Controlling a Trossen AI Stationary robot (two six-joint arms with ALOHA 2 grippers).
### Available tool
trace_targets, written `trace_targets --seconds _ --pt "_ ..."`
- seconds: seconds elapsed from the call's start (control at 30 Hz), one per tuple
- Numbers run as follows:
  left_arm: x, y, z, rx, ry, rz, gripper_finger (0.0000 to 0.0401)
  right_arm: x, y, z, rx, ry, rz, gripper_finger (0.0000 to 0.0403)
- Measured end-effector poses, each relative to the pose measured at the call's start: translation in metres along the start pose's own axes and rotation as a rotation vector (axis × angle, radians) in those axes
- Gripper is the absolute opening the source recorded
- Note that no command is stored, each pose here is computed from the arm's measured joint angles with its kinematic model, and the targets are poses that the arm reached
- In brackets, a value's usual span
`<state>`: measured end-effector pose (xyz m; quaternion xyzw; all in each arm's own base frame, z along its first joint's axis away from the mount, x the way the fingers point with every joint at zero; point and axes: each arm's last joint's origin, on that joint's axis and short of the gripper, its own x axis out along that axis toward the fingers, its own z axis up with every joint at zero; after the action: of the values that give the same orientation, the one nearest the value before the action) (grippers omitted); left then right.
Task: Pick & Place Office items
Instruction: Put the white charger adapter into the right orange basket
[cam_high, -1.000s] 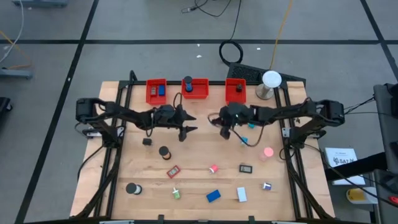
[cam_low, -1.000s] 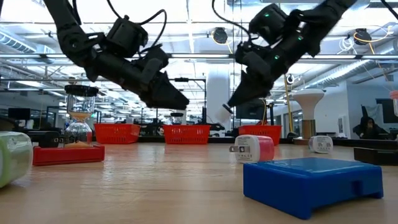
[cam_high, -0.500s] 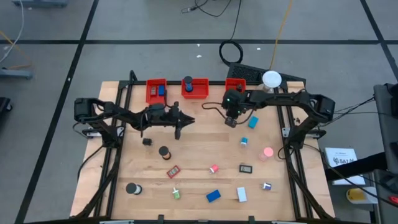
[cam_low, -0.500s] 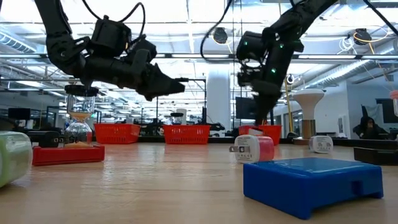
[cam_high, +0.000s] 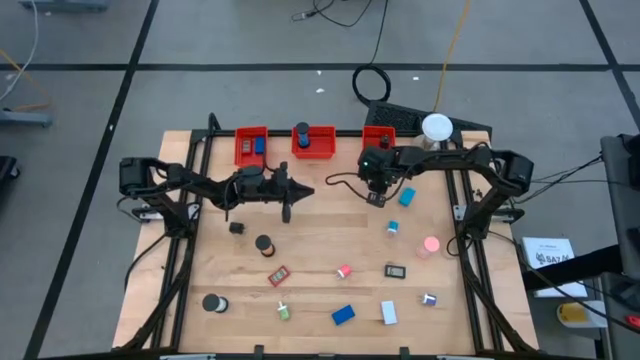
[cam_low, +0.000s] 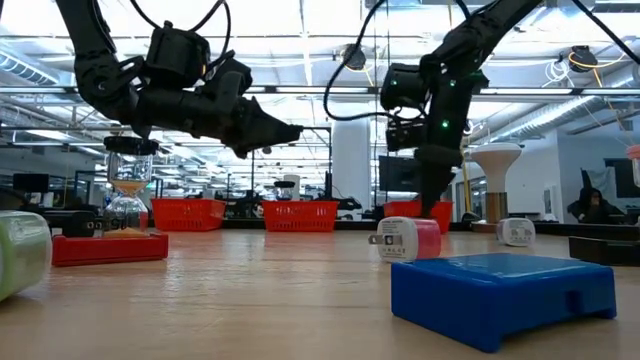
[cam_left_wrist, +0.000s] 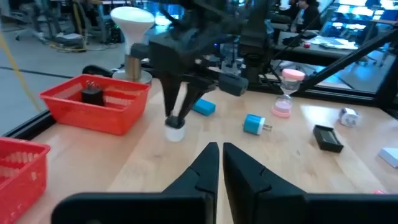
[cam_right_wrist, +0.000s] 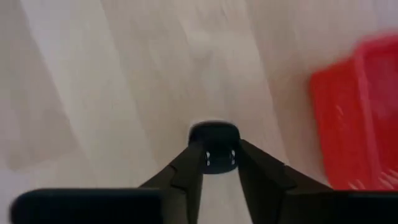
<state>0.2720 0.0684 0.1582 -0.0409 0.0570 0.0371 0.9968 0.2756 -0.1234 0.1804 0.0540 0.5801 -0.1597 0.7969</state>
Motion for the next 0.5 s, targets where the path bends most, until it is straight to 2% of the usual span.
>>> trace_targets --seconds 0.17,0.27,0.4,0.5 --pt "-0.001 0.001 -0.001 0.003 -0.001 0.043 0.0003 -0.02 -0.001 0.003 0.01 -0.078 -0.123 0.0161" --pt "-0.005 0.001 -0.004 0.005 -0.012 0.069 0.001 -0.031 -0.001 0.004 0.034 -0.128 -0.121 0.0187" --pt "-0.014 0.001 -0.012 0.002 -0.021 0.107 0.0005 -0.041 -0.001 0.004 0.085 -0.161 -0.119 0.0205" --pt "-0.019 0.0 -0.017 0.001 -0.015 0.11 0.0004 -0.043 -0.001 0.003 0.079 -0.161 -0.12 0.0198"
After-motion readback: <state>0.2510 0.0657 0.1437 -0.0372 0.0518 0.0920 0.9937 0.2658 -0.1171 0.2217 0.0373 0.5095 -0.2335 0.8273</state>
